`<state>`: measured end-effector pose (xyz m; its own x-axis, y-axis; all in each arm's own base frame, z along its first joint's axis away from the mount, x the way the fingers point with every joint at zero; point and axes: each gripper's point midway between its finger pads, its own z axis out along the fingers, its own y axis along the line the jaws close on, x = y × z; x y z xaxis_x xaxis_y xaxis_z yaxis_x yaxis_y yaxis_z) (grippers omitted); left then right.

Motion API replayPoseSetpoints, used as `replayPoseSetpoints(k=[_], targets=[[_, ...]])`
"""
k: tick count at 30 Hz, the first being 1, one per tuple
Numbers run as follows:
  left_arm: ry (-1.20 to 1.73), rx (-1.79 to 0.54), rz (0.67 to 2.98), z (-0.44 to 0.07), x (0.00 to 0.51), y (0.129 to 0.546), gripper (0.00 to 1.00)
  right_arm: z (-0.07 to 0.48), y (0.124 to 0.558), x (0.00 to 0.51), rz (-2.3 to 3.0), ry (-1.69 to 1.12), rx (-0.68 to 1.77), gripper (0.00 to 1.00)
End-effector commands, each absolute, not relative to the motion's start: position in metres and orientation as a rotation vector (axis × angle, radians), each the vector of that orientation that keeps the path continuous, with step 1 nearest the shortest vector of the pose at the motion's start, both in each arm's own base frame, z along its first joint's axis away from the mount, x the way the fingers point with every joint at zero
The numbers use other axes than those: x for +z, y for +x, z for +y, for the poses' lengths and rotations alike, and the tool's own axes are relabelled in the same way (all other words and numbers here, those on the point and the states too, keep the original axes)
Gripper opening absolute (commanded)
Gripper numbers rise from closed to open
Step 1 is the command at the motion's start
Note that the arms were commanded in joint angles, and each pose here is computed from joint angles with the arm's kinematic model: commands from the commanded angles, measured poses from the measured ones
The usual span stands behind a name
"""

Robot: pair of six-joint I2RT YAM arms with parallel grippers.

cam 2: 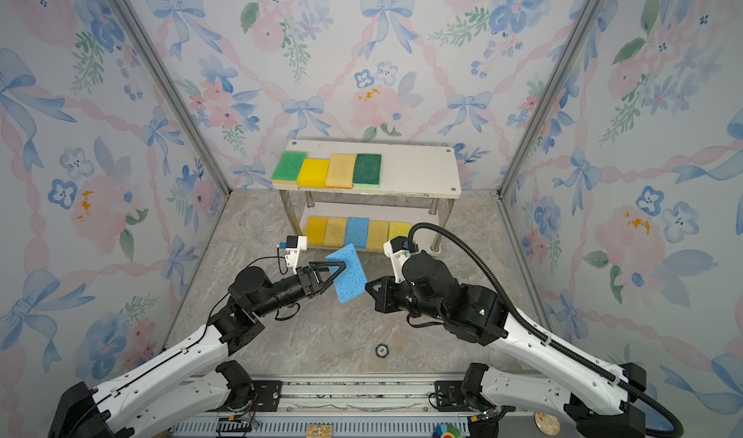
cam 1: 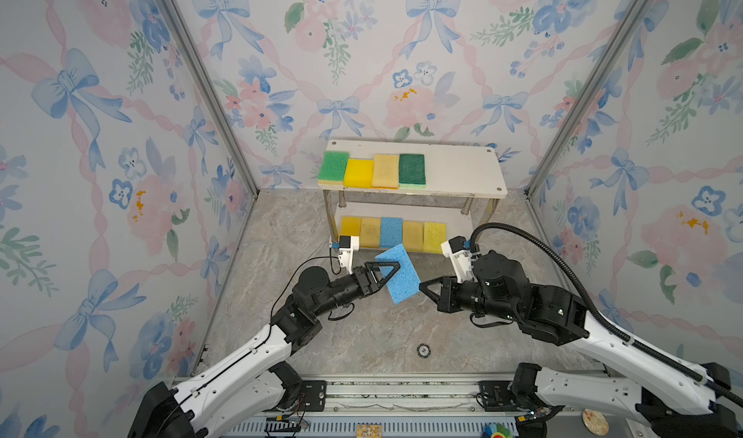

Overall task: Place and organize the cleaning sponges onto the shelf
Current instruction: 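Open the left gripper to release the blue sponge to the right gripper, then raise the blue sponge with the right gripper onto the top shelf beside the green sponge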

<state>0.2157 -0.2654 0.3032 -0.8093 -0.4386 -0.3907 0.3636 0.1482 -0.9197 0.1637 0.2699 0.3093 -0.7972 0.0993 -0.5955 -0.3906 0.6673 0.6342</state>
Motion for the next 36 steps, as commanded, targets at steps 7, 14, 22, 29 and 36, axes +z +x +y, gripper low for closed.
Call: replayPoseSetpoints(k=[7, 14, 22, 29, 36], targets=[[-0.056, -1.626, 1.839, -0.242, 0.308, 0.217, 0.98, 0.239, 0.168, 0.355, 2.165, -0.227, 1.0, 0.0], [-0.056, -1.44, 1.936, -0.219, 0.283, 0.219, 0.98, 0.214, 0.177, 0.42, 2.033, -0.25, 0.951, 0.0], [-0.084, -1.296, 2.025, -0.199, 0.256, 0.23, 0.98, 0.176, 0.198, 0.491, 1.856, -0.203, 0.838, 0.0], [-0.078, -1.219, 2.061, -0.19, 0.25, 0.242, 0.98, 0.135, 0.249, 0.51, 1.804, 0.032, 0.667, 0.0], [-0.103, -1.226, 2.082, -0.187, 0.237, 0.237, 0.98, 0.137, 0.306, 0.497, 1.847, 0.094, 0.599, 0.0]])
